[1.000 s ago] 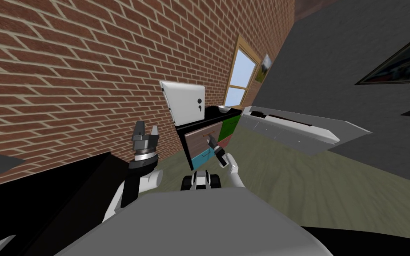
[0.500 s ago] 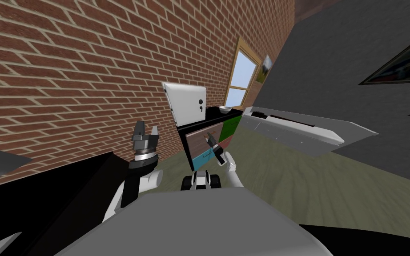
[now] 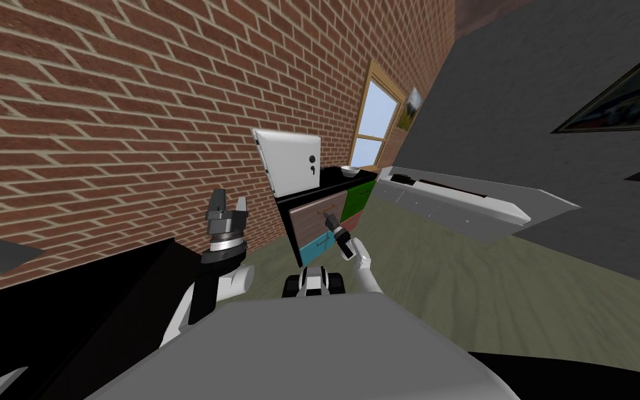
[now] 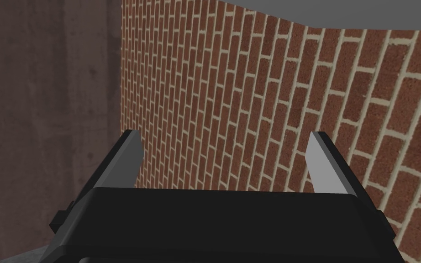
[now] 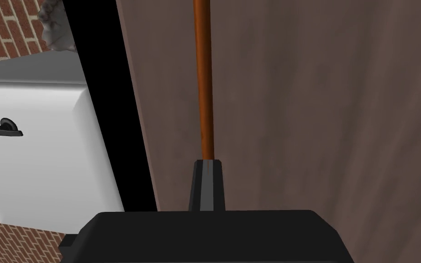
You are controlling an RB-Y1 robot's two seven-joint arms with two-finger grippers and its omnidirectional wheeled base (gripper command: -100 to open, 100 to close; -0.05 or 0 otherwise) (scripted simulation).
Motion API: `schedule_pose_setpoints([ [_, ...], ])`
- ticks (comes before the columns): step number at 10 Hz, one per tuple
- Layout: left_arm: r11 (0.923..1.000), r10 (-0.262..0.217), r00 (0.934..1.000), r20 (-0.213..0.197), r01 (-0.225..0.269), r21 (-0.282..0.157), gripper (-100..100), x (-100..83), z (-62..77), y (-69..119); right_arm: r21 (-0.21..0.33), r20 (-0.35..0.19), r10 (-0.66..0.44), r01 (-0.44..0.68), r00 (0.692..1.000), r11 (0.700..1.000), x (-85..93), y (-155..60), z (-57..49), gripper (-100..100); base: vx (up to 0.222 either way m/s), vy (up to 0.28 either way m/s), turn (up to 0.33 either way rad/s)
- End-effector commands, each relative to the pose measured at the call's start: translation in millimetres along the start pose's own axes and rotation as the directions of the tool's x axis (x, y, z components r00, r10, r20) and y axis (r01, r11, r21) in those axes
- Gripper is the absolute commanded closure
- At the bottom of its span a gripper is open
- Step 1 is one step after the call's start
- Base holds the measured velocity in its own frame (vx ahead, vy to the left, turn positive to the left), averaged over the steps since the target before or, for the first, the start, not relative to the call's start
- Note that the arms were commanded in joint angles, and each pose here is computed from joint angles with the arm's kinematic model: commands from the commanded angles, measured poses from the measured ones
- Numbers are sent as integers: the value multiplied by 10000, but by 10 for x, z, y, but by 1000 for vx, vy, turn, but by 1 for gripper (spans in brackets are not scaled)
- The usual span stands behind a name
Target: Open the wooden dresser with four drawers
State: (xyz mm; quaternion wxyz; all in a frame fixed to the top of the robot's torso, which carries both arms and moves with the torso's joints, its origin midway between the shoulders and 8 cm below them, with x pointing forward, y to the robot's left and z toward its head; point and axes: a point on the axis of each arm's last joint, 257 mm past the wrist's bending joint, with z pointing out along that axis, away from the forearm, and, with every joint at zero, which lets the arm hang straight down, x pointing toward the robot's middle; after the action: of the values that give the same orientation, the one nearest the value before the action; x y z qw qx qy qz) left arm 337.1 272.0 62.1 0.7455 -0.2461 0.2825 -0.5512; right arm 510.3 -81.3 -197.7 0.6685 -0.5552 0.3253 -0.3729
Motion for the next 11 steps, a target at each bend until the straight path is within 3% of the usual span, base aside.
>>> schedule_pose_setpoints([
  [1, 10000, 0, 10000, 0, 0, 0, 0, 0, 0, 0, -317, 58, -538, 540, 9985, 9980, 162, 52, -71, -100, -5, 9, 13],
  [3, 10000, 0, 10000, 0, 0, 0, 0, 0, 0, 0, -482, 85, -830, 833, 9965, 9954, 243, 63, -91, -100, -15, 13, 13],
  [4, 10000, -1, 10000, 0, 1, 0, 0, 0, 0, 0, -433, 19, -697, 697, 9976, 9966, 194, 30, 1, -100, -53, 27, 58],
  [8, 10000, -2, 10000, 0, 2, 1, 0, 0, 0, 0, -369, -149, -413, 408, 9990, 9985, 104, -47, 206, -100, -70, 35, 46],
  [9, 10000, -1, 10000, 0, 1, 1, 0, 0, 0, 0, -404, -98, -533, 529, 9985, 9978, 132, -25, 174, -100, -31, 13, 10],
  [10, 10000, 0, 10000, 0, 0, 0, 0, 0, 0, 0, -417, -202, -532, 524, 9984, 9978, 204, -88, 260, -100, 30, 45, 62],
  [11, 10000, -1, 10000, 0, 1, -1, 0, 0, 0, 0, -402, -126, -557, 552, 9984, 9977, 149, -68, 224, -100, 22, 27, 17],
])
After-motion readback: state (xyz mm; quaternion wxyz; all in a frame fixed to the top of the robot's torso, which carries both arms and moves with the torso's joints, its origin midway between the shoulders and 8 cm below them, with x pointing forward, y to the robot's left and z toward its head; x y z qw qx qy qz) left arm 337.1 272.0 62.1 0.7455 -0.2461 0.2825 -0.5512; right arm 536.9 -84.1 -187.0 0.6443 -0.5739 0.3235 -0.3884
